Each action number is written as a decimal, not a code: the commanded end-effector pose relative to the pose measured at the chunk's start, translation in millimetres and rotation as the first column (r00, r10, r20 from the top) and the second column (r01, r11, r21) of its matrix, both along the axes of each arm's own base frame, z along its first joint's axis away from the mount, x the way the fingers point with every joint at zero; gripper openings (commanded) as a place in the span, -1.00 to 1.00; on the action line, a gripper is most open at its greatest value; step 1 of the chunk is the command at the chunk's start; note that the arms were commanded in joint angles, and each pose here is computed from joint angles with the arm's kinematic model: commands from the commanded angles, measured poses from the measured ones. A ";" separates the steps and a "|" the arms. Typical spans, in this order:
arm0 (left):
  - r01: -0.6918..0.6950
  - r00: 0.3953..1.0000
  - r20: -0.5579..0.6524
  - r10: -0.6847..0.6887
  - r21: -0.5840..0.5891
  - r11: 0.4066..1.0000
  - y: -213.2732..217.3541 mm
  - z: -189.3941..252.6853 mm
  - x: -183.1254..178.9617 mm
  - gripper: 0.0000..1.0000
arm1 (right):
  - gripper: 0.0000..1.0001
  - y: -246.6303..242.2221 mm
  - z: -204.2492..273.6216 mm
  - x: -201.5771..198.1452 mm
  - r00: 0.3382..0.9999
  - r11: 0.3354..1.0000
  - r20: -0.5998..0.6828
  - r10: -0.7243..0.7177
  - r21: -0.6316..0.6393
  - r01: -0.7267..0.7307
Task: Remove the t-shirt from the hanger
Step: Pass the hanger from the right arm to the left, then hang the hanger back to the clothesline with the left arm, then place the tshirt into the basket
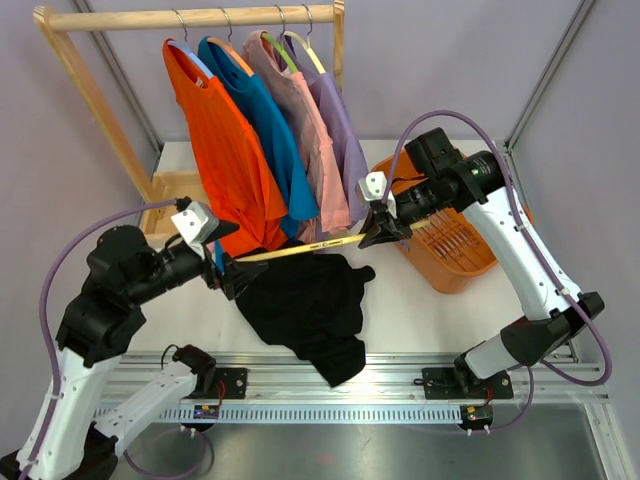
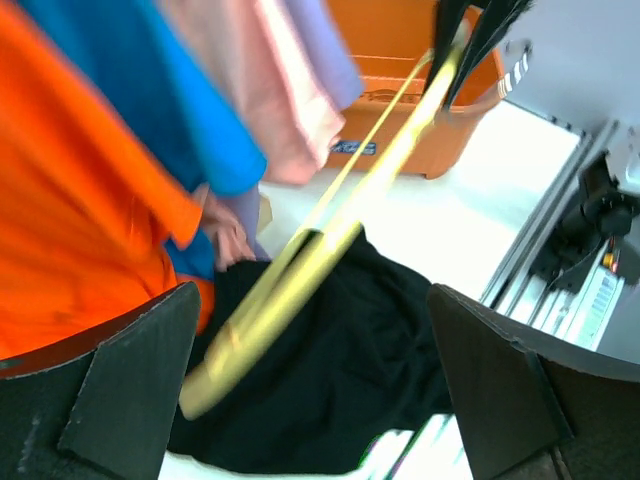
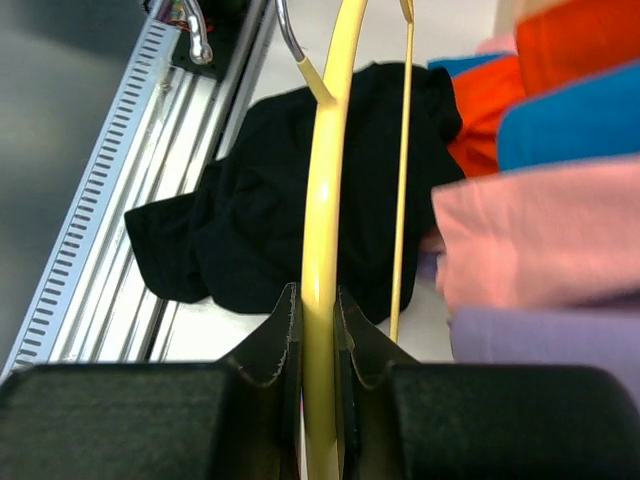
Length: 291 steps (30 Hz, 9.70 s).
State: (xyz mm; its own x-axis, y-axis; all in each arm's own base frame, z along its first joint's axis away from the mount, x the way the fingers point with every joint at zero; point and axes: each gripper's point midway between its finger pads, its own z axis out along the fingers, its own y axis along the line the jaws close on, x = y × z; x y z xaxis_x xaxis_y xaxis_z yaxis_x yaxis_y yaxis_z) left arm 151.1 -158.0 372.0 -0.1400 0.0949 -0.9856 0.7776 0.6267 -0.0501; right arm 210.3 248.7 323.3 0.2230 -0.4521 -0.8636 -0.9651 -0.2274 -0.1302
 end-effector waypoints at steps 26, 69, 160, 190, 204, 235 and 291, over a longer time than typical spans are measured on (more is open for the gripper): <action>0.248 0.967 -0.022 -0.253 0.296 0.922 -10.9 -34.6 -7.9 0.43 | -1.00 17.9 18.5 -71.4 0.959 0.974 -0.171 0.225 0.066 -0.217; 0.208 0.978 -0.015 -0.210 0.208 0.956 -4.9 -31.4 -31.1 -1.00 | 0.66 9.6 67.2 -15.0 0.948 0.983 -0.317 0.026 0.181 0.033; -0.890 0.457 -0.129 0.880 -0.083 0.449 274.7 82.5 295.3 -0.50 | 0.68 -91.6 25.4 58.2 0.807 0.805 -0.488 -0.334 0.297 0.513; -0.927 0.359 -0.231 0.905 -0.202 0.316 195.9 27.4 37.0 0.98 | 0.99 85.3 -176.2 -24.6 0.947 0.937 0.159 -0.280 -0.170 0.306; -0.931 0.365 -0.367 0.856 -0.136 0.338 170.4 -38.2 -0.5 0.98 | 0.89 97.7 -289.3 -43.1 0.988 0.849 0.004 -0.157 -0.511 0.137; -0.904 0.428 -0.383 0.818 -0.185 0.386 156.7 -49.7 -0.7 0.98 | -1.00 -23.5 37.4 -26.0 0.965 0.966 -0.159 -0.210 0.117 0.229; -0.564 0.826 -0.326 0.460 -0.484 0.669 85.9 76.8 36.6 0.98 | 0.67 -235.5 -117.6 211.0 0.245 0.317 -0.266 -0.932 -0.274 0.908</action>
State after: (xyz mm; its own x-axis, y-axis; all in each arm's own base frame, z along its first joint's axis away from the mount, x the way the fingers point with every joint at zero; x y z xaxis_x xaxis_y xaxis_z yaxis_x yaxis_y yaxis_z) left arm 191.5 -63.1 429.5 -0.1736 -0.5744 -0.7999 0.2221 0.7685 -0.6001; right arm 396.2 21.6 124.3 -0.8194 -0.1657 -0.5488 -0.4163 0.8301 0.3709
